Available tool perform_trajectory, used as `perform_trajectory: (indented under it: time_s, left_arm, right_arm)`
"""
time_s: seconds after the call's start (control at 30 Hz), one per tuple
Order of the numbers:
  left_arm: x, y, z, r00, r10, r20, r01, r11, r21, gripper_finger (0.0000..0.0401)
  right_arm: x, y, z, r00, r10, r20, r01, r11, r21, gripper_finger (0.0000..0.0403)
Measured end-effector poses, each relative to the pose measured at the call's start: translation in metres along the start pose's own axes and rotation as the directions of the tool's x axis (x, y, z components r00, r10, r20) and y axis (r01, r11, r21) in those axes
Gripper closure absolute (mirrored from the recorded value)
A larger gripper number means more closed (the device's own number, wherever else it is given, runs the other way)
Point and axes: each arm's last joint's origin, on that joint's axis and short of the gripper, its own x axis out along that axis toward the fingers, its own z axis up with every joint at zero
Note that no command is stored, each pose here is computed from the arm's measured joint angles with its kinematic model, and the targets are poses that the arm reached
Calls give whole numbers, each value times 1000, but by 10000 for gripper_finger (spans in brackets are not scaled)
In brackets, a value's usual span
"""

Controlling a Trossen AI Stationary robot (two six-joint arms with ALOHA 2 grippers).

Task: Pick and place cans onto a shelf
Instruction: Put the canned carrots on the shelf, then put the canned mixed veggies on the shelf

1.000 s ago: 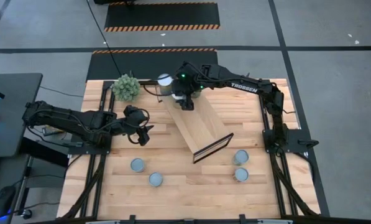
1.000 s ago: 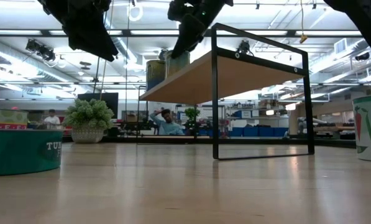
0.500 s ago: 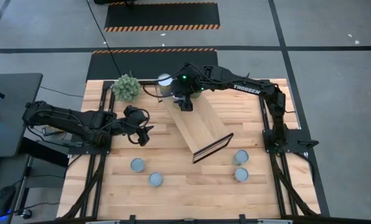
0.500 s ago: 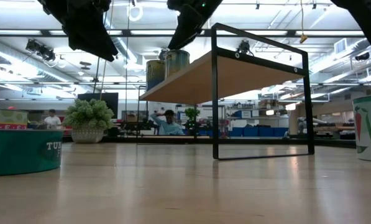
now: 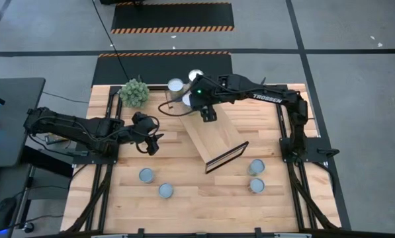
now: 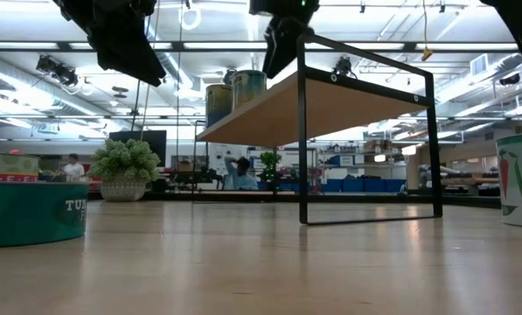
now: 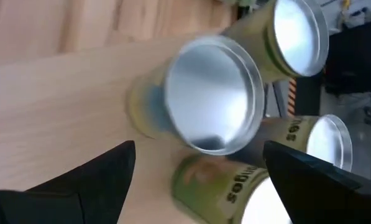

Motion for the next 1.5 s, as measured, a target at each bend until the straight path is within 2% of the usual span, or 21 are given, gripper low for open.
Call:
perform_trajectory:
  time_s: [0.3,0.53,1.0,1.07,1.17,1.3,1.5]
  left_arm:
    - [0,0,0,1000,0,0,0,1000,0,195]
    - [0,0,0,1000,0,0,0,1000,0,195]
    - [0,0,0,1000,-5,-3,5,1000,-1,195]
    - [0,-1,-1,999,-43,-22,43,999,-1,195]
    - [0,-4,-2,986,-151,-76,150,989,-7,196]
    - [-2,-8,-7,939,-297,-176,295,955,-38,196]
    - [-4,-8,-13,883,-377,-281,376,925,-59,196]
  right_arm:
    - [21,-4,-5,999,-51,1,51,999,8,41]
    - [26,-5,-2,996,-79,44,78,997,25,41]
    - [27,-7,-1,993,-107,43,105,994,32,41]
    - [23,-5,1,994,-105,43,104,994,28,41]
    - [14,0,6,994,-93,51,92,996,22,41]
    - [2,8,14,995,-77,68,76,997,24,41]
    - [-15,28,28,990,-23,136,18,999,40,41]
